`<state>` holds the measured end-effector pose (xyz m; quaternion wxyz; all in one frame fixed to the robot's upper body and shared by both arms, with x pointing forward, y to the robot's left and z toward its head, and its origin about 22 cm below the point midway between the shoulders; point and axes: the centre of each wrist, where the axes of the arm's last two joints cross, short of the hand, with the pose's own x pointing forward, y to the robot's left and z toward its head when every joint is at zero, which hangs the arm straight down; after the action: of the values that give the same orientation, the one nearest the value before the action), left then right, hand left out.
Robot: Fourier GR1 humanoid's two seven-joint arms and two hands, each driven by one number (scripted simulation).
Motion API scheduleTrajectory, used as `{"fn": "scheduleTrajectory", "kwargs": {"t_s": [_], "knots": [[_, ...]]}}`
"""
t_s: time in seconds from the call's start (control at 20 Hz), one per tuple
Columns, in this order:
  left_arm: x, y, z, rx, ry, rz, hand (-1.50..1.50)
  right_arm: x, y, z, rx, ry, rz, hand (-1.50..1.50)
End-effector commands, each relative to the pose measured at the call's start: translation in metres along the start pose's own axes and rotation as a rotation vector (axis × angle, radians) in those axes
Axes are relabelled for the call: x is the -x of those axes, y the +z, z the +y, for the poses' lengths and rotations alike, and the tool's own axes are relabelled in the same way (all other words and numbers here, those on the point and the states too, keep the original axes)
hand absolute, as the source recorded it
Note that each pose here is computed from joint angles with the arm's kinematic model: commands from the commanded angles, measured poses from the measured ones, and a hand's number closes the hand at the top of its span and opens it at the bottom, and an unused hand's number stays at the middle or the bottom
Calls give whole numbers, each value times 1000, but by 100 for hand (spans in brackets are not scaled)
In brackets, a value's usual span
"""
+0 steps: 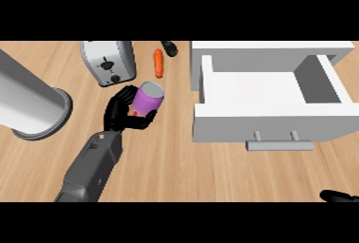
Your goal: Pick up the can, place it into the drawer and close the drawer
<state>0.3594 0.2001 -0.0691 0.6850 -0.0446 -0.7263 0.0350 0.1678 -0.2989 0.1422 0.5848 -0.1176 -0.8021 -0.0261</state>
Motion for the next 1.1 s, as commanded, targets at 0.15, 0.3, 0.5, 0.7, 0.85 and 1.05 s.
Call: {"fn": "scheduleTrajectory", "kwargs": {"t_s": [0.15,0.3,0.5,0.7,0.85,1.05], "knots": [[-69,-40,-49,98,-51,-50,150,-7,-11,-7,11,15,-7,-150],[-96,-48,-59,113,-64,-49,150,-1,5,-16,16,15,3,-150],[-139,-51,-91,166,-34,-78,150,-19,-12,-7,25,13,-4,-150],[-181,-59,-126,154,-42,-78,150,-16,6,-6,0,15,-4,-150],[-200,-59,-133,152,-75,-106,150,5,-1,-6,18,11,-12,-150],[-246,-66,-181,176,-111,-82,150,-5,-13,-5,5,12,-12,-150]]}}
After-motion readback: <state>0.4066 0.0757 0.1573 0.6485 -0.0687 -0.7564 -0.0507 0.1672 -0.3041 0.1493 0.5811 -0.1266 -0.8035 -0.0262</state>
